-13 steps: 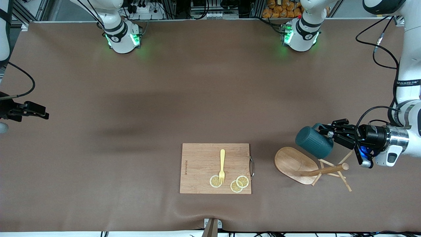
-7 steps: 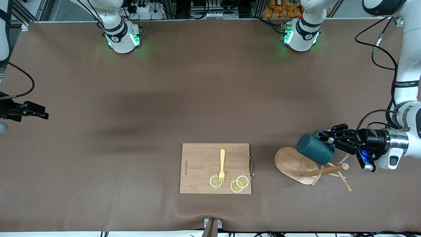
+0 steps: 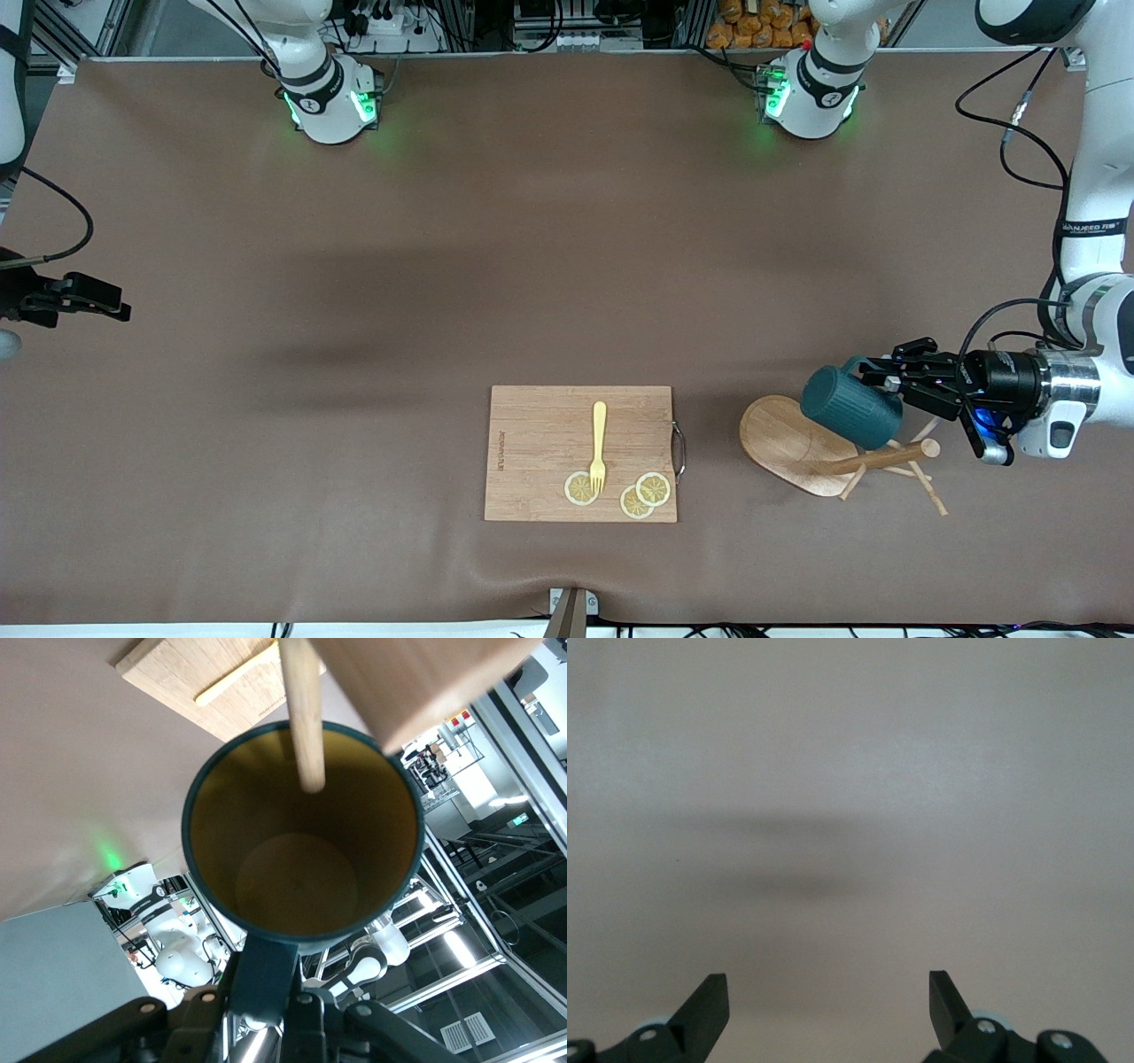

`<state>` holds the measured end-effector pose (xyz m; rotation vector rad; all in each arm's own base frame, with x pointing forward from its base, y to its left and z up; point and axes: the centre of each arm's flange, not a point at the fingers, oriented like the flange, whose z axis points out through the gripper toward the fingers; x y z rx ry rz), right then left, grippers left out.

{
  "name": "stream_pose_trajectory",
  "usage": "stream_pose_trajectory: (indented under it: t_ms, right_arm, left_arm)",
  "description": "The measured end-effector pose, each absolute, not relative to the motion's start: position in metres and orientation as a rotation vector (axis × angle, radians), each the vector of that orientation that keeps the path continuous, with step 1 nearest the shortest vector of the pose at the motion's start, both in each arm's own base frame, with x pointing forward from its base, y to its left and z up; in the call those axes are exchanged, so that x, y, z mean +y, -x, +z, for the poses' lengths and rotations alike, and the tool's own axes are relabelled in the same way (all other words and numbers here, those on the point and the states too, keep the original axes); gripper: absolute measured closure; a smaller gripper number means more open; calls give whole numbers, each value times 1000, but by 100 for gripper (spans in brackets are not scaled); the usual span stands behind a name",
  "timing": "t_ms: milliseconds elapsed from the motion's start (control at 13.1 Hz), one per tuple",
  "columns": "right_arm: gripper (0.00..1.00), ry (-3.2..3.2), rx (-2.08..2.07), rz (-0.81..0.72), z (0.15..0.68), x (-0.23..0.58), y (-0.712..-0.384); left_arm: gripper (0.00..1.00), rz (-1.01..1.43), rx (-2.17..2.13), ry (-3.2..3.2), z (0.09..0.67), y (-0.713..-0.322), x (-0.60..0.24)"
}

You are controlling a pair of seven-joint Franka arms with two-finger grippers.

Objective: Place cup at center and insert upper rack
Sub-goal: 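Hang the mug handle onto a mug tree peg with the left gripper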

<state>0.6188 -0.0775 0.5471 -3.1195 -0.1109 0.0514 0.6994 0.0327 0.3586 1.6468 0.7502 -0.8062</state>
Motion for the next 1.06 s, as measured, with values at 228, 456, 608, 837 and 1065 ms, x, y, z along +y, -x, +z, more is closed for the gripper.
stream_pose_trajectory:
  t_ms: [228, 456, 608, 837, 1065]
  right_arm:
    - [0, 3120, -110, 51, 547, -78, -619]
    - [0, 3120, -110, 52, 547, -78, -619]
    - [0, 3119, -110, 52, 547, -78, -619]
    - [0, 3119, -110, 54, 546, -78, -619]
    - [0, 3119, -110, 57, 545, -78, -620]
  left_arm:
    - [79, -805, 753, -1647, 357, -699, 34]
    - [79, -801, 754, -1645, 356, -699, 36]
    - [79, -796, 758, -1624, 351, -700, 41]
    - [79, -793, 762, -1598, 341, -701, 45]
    - [79, -790, 779, -1565, 333, -702, 54]
